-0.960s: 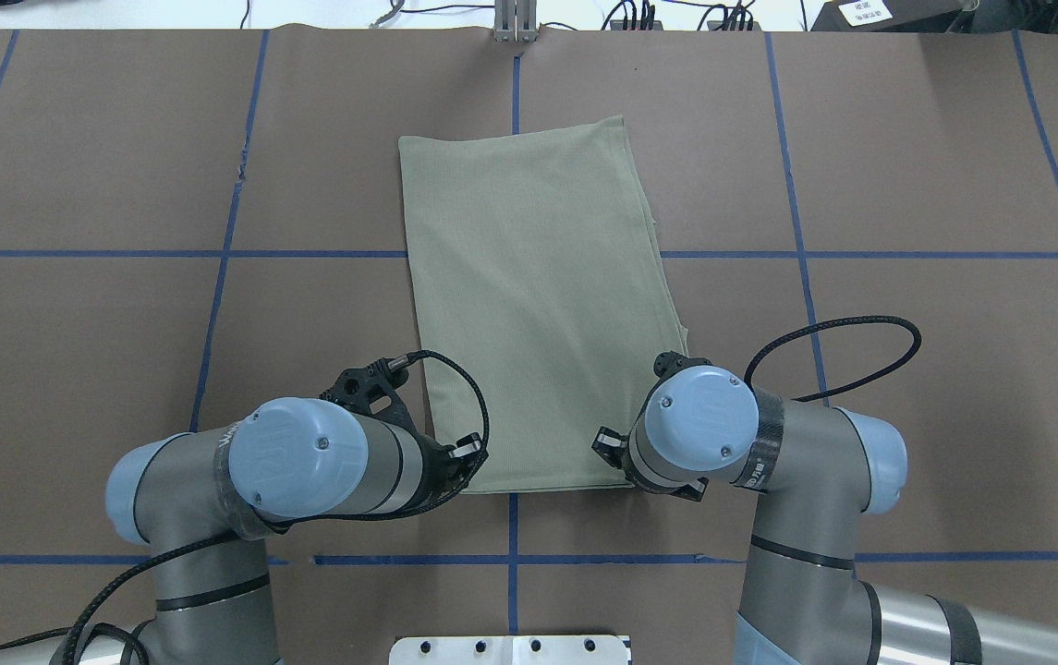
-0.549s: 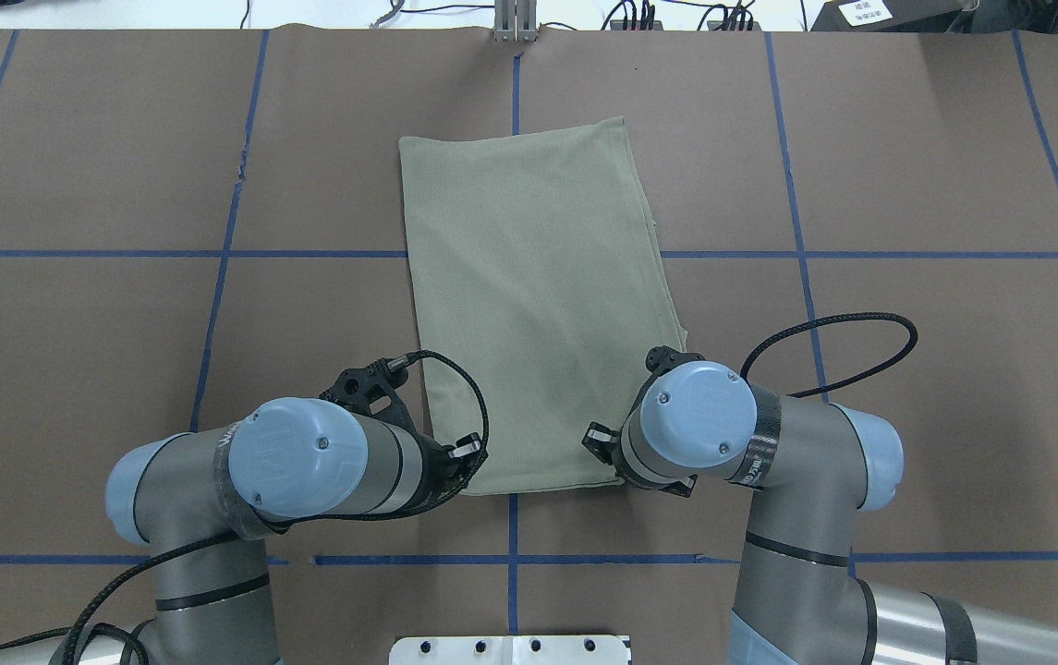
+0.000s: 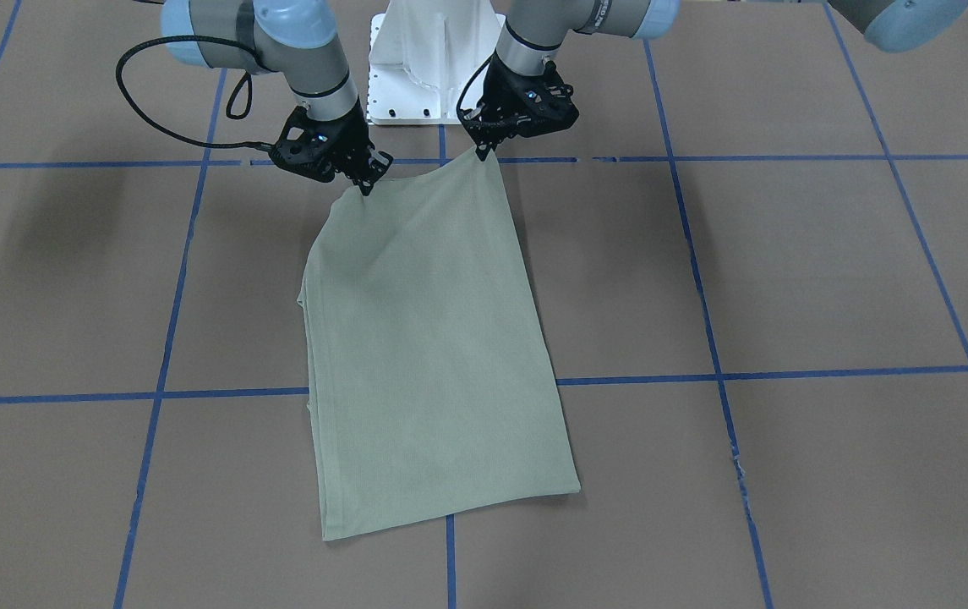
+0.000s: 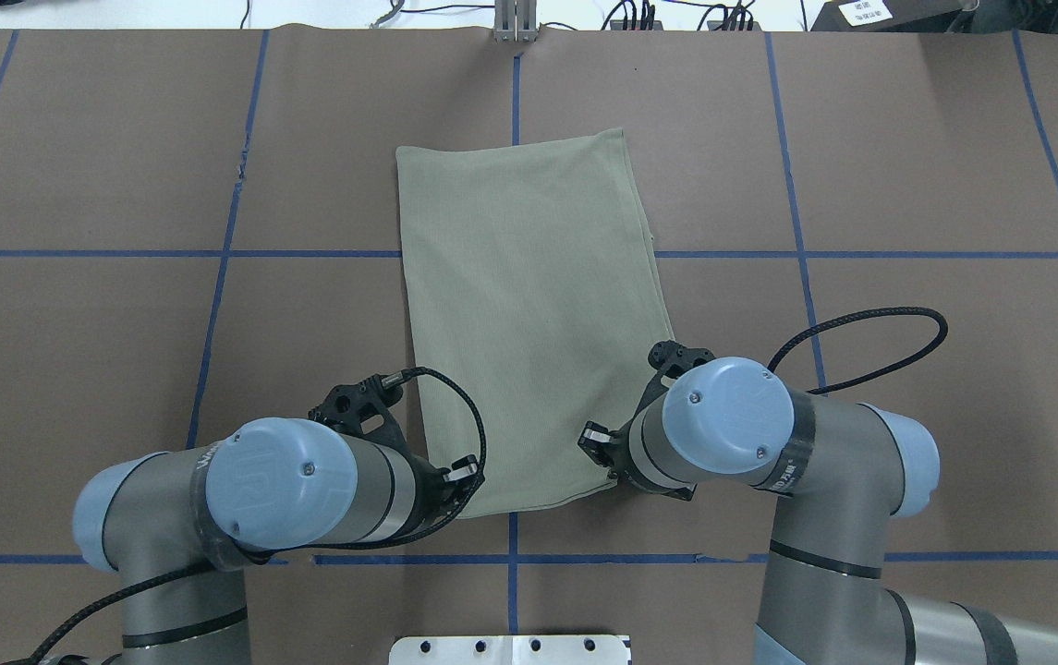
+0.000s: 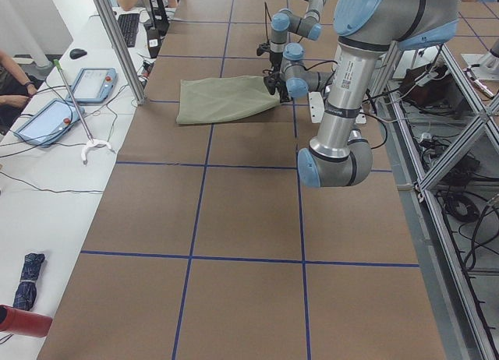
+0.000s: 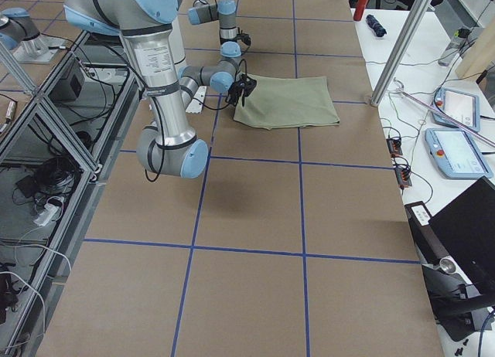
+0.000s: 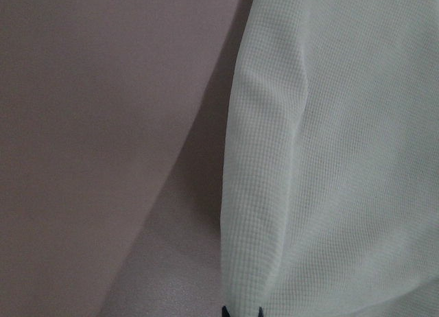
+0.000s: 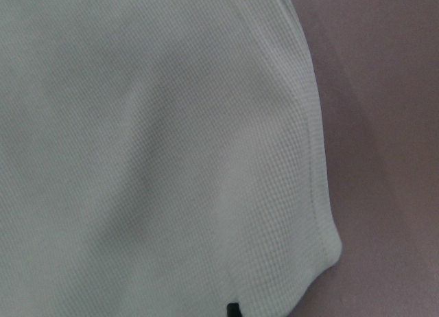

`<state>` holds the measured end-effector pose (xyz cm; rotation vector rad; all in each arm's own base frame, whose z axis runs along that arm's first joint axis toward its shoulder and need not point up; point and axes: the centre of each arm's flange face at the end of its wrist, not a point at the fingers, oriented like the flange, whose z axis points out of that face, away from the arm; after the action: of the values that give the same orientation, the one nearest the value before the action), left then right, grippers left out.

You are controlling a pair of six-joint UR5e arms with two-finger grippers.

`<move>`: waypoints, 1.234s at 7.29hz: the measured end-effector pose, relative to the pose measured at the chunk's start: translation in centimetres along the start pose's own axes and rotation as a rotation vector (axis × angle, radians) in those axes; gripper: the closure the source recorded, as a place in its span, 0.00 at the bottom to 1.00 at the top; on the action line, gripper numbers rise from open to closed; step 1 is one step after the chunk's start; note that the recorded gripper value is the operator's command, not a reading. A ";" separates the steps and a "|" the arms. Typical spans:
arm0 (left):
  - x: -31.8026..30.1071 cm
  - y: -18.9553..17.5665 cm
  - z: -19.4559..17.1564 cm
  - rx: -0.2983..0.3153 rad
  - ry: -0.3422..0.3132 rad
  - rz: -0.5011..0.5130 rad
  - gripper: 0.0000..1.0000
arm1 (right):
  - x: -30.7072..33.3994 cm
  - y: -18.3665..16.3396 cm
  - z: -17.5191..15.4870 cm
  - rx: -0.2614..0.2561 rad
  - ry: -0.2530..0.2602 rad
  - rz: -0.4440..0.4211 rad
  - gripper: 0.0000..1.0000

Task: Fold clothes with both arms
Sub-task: 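Lift the near edge with both grippers and fold it toward the far edge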

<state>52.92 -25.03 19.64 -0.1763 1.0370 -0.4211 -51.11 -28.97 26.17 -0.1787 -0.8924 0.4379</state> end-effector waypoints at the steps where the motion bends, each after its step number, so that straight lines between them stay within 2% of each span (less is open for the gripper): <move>1: -0.3 1.8 -1.2 -0.019 -0.019 0.013 1.00 | 0.8 1.4 -1.7 -0.029 -0.020 -0.018 1.00; 3: -1.1 4.6 -3.2 -0.050 -0.060 0.036 1.00 | 1.7 3.8 -4.8 -0.120 -0.048 -0.046 1.00; 4: -1.1 4.8 -3.9 -0.050 -0.062 0.039 1.00 | 1.6 4.1 -5.6 -0.137 -0.061 -0.051 1.00; 6: 0.0 2.2 -5.6 -0.014 -0.031 0.073 1.00 | 0.4 1.4 -7.5 -0.100 -0.108 -0.037 1.00; 7: 0.8 -0.2 -6.8 0.023 -0.009 0.097 1.00 | -1.0 -0.5 -8.6 -0.068 -0.140 -0.023 1.00; 9: 2.0 -6.1 -8.2 0.116 0.012 0.129 1.00 | -4.3 -5.7 -9.1 0.016 -0.165 0.005 1.00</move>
<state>45.16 -30.97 16.04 -0.0027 1.0267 -0.3646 -44.62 -35.67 19.33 -0.1310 -1.0496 0.4689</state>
